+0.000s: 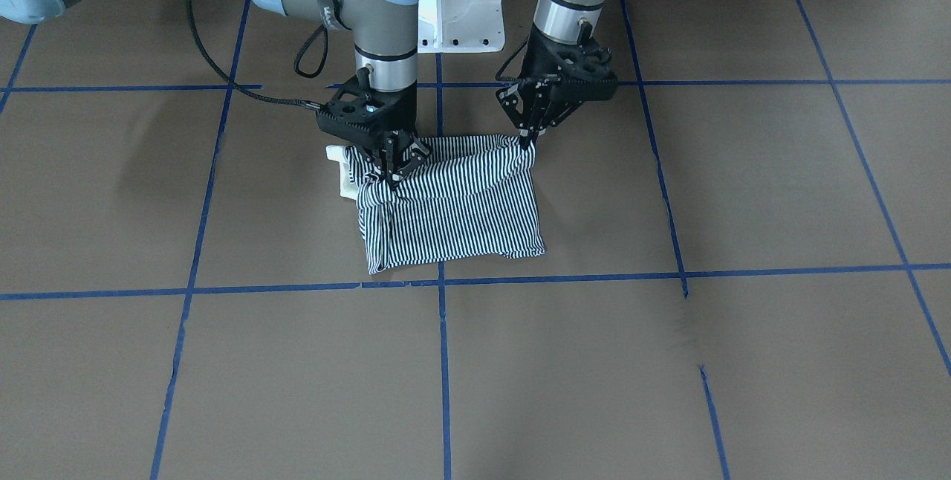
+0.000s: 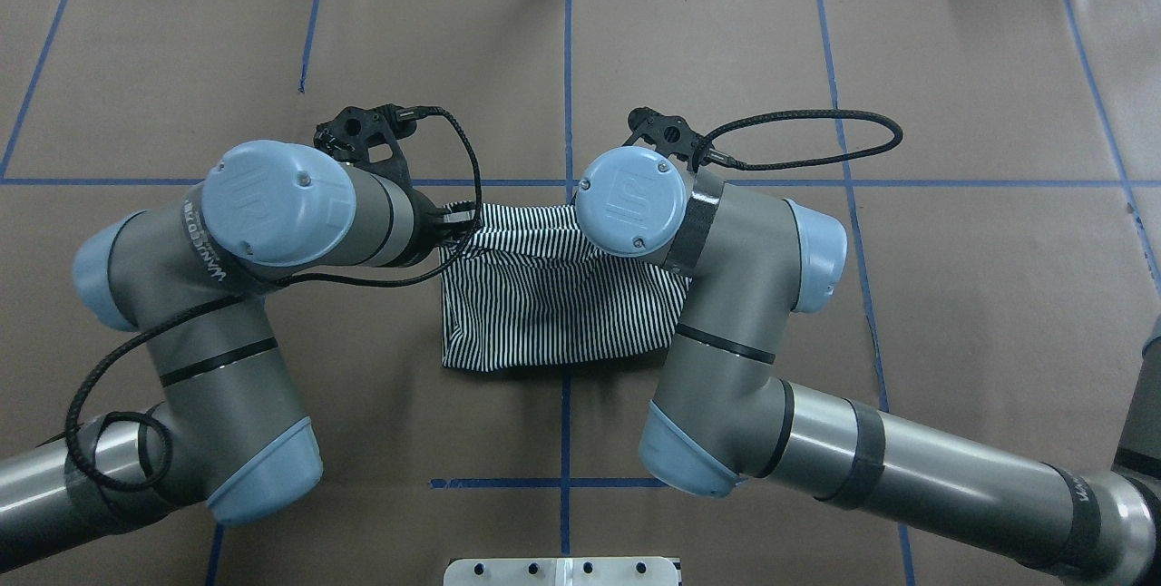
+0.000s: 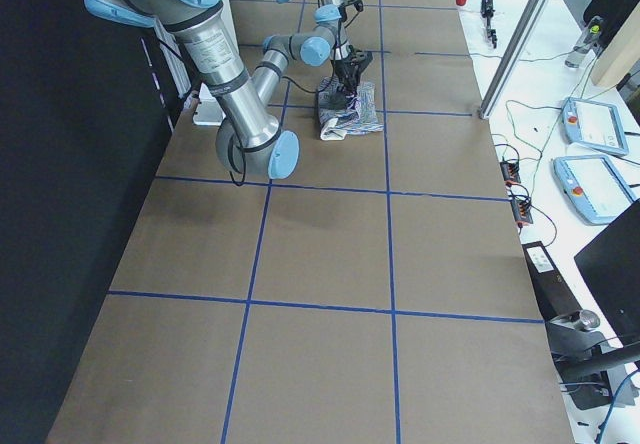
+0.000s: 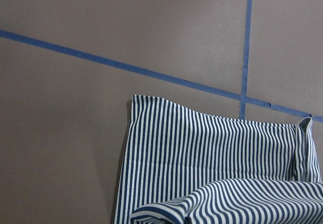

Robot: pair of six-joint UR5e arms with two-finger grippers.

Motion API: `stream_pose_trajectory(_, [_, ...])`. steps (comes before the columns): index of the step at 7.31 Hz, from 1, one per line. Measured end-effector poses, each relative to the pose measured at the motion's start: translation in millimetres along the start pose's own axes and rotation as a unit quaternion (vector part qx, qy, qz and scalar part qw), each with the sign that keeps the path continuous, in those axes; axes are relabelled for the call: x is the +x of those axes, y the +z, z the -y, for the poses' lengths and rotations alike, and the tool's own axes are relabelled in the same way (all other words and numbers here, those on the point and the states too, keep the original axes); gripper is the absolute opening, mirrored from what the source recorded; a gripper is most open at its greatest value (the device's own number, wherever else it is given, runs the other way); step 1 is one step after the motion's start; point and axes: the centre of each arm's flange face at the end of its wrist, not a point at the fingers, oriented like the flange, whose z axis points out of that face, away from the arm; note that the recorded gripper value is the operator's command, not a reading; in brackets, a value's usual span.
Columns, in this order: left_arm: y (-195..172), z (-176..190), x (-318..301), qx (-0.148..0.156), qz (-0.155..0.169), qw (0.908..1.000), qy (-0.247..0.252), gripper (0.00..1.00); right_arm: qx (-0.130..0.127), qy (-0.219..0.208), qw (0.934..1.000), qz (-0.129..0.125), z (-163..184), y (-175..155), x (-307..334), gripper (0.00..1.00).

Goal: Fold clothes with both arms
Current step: 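Lift the near edge with both grippers and fold it away from the robot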

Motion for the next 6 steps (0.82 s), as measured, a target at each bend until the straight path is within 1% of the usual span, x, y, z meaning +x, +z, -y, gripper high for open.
stream_pose_trajectory(1, [21,9,-2,0.004,0.002,1.0,0.001,0.0,0.003,-0.001,1.0,-0.002,3,18,-4,0.0])
stream_pose_trajectory(3, [53,21,-10,0.01,0.009,0.9999,0.007,0.0,0.008,-0.005,0.9999,-0.011,9,43,-12,0.0])
stream_pose_trajectory(4, [64,24,-14,0.011,0.012,0.9998,0.009,0.0,0.01,-0.005,0.9999,-0.012,11,51,-14,0.1])
stream_pose_trajectory(5, [70,25,-15,0.011,0.012,0.9998,0.01,0.99,0.011,-0.009,0.9998,-0.01,13,56,-15,0.99])
stream_pose_trajectory(6, [73,26,-16,0.01,0.012,0.9997,0.02,1.0,0.011,-0.023,0.9996,-0.009,15,58,-16,1.0])
